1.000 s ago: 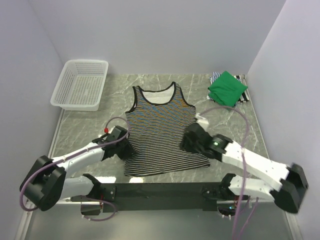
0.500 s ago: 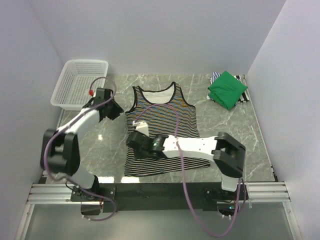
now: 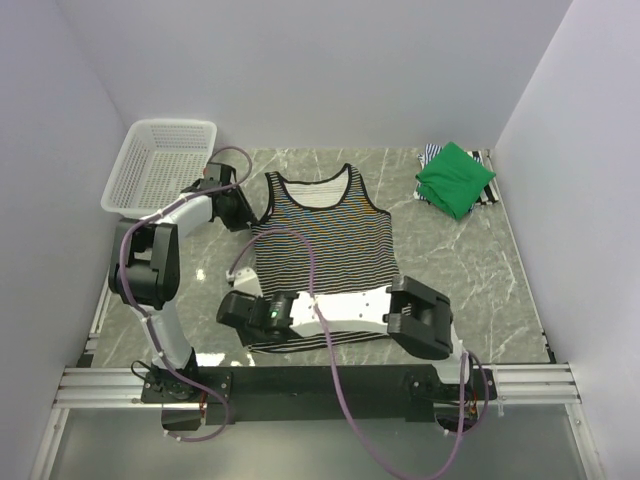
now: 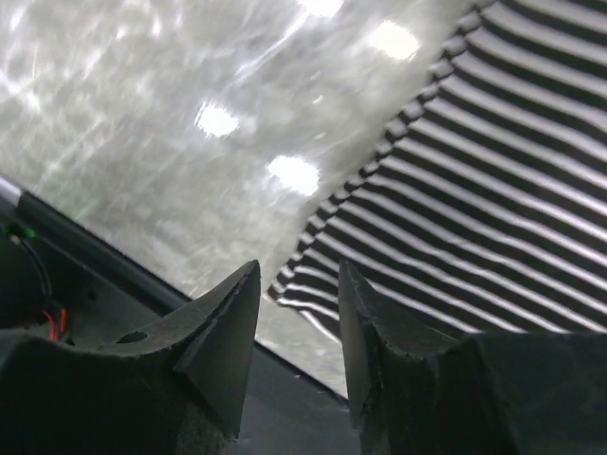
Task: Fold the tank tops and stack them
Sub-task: Fold the tank top
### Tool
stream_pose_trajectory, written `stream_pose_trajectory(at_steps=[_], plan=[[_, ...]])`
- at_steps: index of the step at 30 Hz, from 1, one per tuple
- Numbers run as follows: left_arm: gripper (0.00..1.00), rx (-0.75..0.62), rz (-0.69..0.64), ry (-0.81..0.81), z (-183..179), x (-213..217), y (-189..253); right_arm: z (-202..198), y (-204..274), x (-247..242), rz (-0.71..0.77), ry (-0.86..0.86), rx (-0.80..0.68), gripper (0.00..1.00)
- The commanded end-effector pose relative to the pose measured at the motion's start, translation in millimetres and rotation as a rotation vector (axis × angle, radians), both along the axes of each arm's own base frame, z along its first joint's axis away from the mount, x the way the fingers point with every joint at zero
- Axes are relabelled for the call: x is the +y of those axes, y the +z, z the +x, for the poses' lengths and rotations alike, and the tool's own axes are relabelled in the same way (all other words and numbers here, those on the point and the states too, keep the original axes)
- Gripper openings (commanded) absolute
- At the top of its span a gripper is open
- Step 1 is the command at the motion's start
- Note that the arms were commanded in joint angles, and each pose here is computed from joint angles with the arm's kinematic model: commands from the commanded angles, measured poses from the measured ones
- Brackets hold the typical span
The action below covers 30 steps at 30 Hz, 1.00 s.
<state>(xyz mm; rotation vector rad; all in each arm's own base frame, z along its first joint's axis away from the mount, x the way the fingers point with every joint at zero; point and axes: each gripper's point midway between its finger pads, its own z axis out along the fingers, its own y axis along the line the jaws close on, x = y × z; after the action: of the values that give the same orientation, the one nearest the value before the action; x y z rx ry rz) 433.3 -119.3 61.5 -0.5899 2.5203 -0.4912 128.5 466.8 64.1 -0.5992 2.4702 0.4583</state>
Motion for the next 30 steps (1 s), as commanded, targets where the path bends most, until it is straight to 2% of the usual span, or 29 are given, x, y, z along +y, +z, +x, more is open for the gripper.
stream_pose_trajectory(at_steps=[1,14,17,18,20,23,30], plan=[[0.40,-0.002,-0.022,-0.057,0.9,-5.1,0.8,-11.9,-2.5,6.9,-0.031,0.036,-0.015,0.46],[0.39,0.008,-0.002,-0.046,0.8,-1.4,-1.2,-25.8,-32.6,15.5,-0.093,0.036,-0.001,0.45],[0.39,0.007,0.005,-0.039,0.4,-0.2,-0.5,-25.9,-37.8,9.4,-0.114,0.029,-0.004,0.29],[0.39,0.010,0.008,-0.035,-0.5,0.6,-1.2,-26.0,-37.8,7.5,-0.113,0.025,-0.003,0.14],[0.39,0.007,0.008,-0.031,-0.7,1.6,-0.6,-26.8,-35.1,0.1,-0.106,0.012,0.000,0.01],[0.38,0.004,0.003,-0.029,-1.4,0.5,1.8,-26.7,-24.1,-12.9,-0.079,-0.008,-0.004,0.00],[0.38,-0.015,0.004,-0.021,-1.0,2.1,10.8,-35.9,15.9,-23.0,0.083,0.013,0.023,0.00]])
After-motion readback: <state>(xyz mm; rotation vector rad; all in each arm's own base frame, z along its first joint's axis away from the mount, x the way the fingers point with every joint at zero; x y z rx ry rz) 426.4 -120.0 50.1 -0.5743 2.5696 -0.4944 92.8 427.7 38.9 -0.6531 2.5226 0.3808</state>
